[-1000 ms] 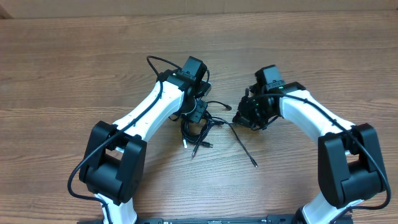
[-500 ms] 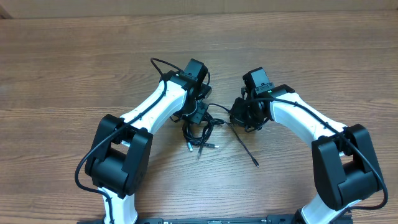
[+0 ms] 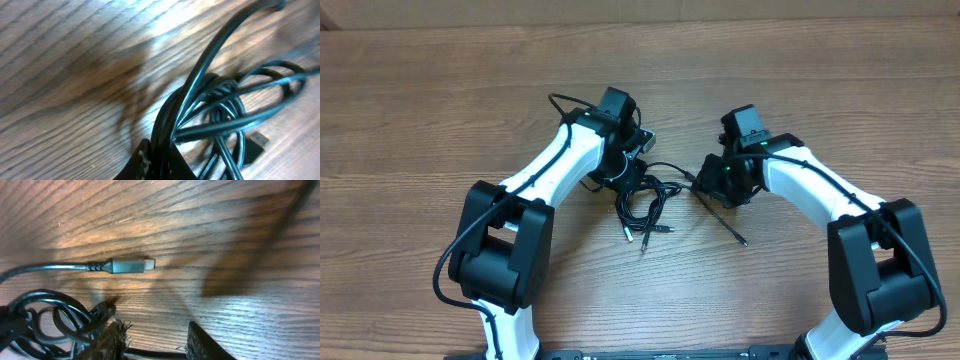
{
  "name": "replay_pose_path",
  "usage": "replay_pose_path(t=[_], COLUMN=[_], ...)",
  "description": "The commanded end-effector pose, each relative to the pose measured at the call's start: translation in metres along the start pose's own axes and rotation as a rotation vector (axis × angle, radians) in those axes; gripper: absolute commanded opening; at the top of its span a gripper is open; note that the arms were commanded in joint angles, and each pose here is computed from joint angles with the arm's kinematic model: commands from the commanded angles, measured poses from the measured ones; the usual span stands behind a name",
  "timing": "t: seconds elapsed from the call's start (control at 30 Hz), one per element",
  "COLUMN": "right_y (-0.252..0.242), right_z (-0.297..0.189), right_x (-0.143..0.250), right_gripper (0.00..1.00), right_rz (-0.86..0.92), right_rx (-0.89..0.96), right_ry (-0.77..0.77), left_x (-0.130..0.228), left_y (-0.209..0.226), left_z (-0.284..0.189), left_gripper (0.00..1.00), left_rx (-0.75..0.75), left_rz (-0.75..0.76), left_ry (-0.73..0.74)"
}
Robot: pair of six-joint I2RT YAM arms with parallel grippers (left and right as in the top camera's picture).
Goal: Untangle cables
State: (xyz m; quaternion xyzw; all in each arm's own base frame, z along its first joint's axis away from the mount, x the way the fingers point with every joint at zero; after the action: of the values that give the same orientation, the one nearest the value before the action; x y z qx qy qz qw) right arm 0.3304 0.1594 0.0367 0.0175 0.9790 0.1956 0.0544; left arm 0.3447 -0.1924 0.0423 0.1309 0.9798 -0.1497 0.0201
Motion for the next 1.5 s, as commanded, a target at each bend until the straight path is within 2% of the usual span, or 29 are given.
replay_pose_path(t=[0.0,0.13,0.27,0.37,0.5,0.67,0.8,1.07,1.2,1.23,1.3,1.37,1.47], right_y=[0.012,0.03,0.043,0.047,0.055,0.066,0.075,0.082,0.077,0.077,0.078,0.081,0.081], right_z=[-0.016,-0.034,-0.043,-0.044,-0.044,-0.04,-0.037,-0.036,-0.03,-0.029,-0.025,-0.022,-0.015], right_x=[-0.01,-0.019,-0.02,-0.018,-0.013,-0.008,-0.006,-0.005,-0.006,-0.006,-0.005,-0.004,-0.006], right_gripper=[0.38,0.42,0.47,0.46,0.45,0.33,0.31,0.26,0.24,0.24,0.32,0.33,0.41], right_rz=[-0.051,-0.116,-0.116,-0.108,-0.103,-0.065,-0.086,-0.098,-0.005,0.011,0.048,0.084,0.179], right_rx=[-0.112,-0.247,-0.337,-0.364,-0.391,-0.392,-0.398,-0.404,-0.352,-0.336,-0.309,-0.284,-0.215], right_ry=[-0.016,-0.015,-0.006,0.006,0.029,0.052,0.049,0.047,0.046,0.043,0.044,0.039,0.01], left_x=[0.003,0.006,0.005,0.004,0.005,0.012,0.021,0.034,0.035,0.034,0.034,0.034,0.034], left_y=[-0.009,-0.009,0.0,0.004,0.009,0.014,0.014,0.024,0.024,0.024,0.024,0.024,0.024], left_z=[0.0,-0.009,-0.011,-0.012,-0.011,-0.006,0.002,0.016,0.02,0.02,0.02,0.02,0.02], left_gripper=[0.11,0.16,0.35,0.38,0.38,0.33,0.28,0.26,0.04,0.04,0.04,0.04,0.22], left_rx=[0.132,0.191,0.189,0.187,0.168,0.13,0.126,0.08,0.084,0.085,0.086,0.085,0.085], left_rz=[0.011,0.014,-0.01,-0.036,-0.091,-0.141,-0.142,-0.181,-0.186,-0.186,-0.185,-0.185,-0.185], left_ry=[0.03,0.042,0.042,0.04,0.048,0.07,0.091,0.113,0.106,0.106,0.104,0.104,0.104])
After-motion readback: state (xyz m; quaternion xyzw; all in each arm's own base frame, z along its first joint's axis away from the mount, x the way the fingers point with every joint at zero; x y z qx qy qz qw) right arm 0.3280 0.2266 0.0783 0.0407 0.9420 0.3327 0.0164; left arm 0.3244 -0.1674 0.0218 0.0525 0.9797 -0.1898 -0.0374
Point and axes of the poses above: each gripper's point midway between its finger pads, its own z axis out along the fingers, its own y axis along the line the jaws close on, x = y × z, the point moved 1 cm from there along -z, back along the fingers, and after that the axes turned 13 degrees about -z, right-handed, at the moved point
